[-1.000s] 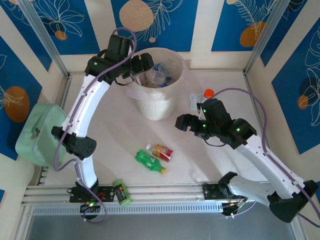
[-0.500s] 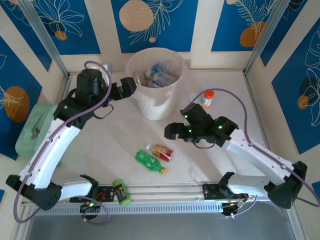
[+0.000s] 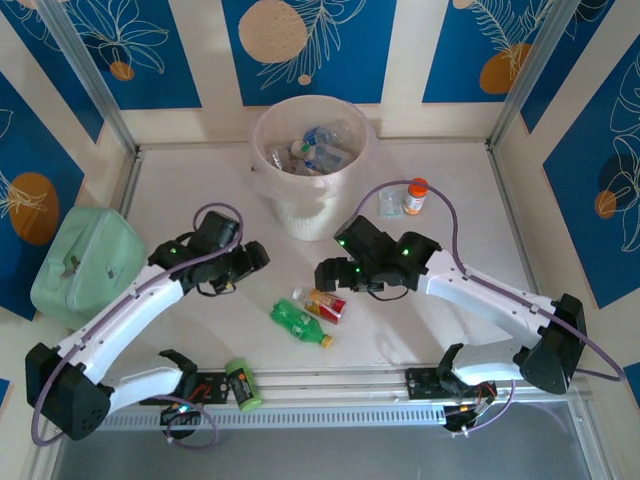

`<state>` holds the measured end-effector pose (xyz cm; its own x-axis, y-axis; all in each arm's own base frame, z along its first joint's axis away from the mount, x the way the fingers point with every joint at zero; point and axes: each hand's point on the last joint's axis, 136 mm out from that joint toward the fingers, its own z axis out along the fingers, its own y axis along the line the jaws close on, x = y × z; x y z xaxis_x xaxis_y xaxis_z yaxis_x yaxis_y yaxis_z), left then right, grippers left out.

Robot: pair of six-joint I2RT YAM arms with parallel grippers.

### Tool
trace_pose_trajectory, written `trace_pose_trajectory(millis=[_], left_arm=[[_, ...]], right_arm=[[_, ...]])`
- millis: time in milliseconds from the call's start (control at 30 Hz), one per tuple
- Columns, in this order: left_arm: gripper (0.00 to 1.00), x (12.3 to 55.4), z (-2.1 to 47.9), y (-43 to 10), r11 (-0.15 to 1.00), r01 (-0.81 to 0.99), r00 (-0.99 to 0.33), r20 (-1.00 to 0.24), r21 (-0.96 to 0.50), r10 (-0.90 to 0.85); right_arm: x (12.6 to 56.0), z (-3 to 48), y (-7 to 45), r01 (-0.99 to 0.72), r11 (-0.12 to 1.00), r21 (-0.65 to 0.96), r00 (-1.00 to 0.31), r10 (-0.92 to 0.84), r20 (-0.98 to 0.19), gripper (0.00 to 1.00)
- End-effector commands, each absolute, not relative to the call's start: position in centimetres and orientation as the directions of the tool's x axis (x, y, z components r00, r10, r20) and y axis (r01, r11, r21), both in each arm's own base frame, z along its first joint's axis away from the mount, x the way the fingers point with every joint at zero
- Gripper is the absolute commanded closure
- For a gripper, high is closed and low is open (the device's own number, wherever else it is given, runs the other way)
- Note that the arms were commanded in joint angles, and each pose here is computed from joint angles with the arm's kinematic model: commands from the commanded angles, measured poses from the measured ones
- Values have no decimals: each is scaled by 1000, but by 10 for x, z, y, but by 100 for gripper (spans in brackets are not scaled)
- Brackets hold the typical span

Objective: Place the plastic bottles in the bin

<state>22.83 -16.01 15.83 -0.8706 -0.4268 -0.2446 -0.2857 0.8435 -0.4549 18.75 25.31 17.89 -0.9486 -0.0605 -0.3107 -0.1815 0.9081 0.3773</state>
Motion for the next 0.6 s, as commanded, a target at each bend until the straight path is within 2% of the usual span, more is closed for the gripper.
trace_pose_trajectory(millis=[0,100,367,567], left_arm=[[14,222,161,-175,824,-311,-866,-215,-474,-451],[14,224,156,-176,833,-317,-867,-218,-453,-448],[12,261,212,-142,871,-255,-790,-429,-421,-439],[12,266,217,-134,872,-250,-779,-447,-421,-440]], right_arm=[[194,175,249,-194,920,339,-946,-84,-312,12],[193,161,248,-227,936,268,-949,-150,-279,10],[189,125,259,-335,935,120,-934,-312,-173,8],[193,102,275,-392,919,38,-916,-386,-110,8]])
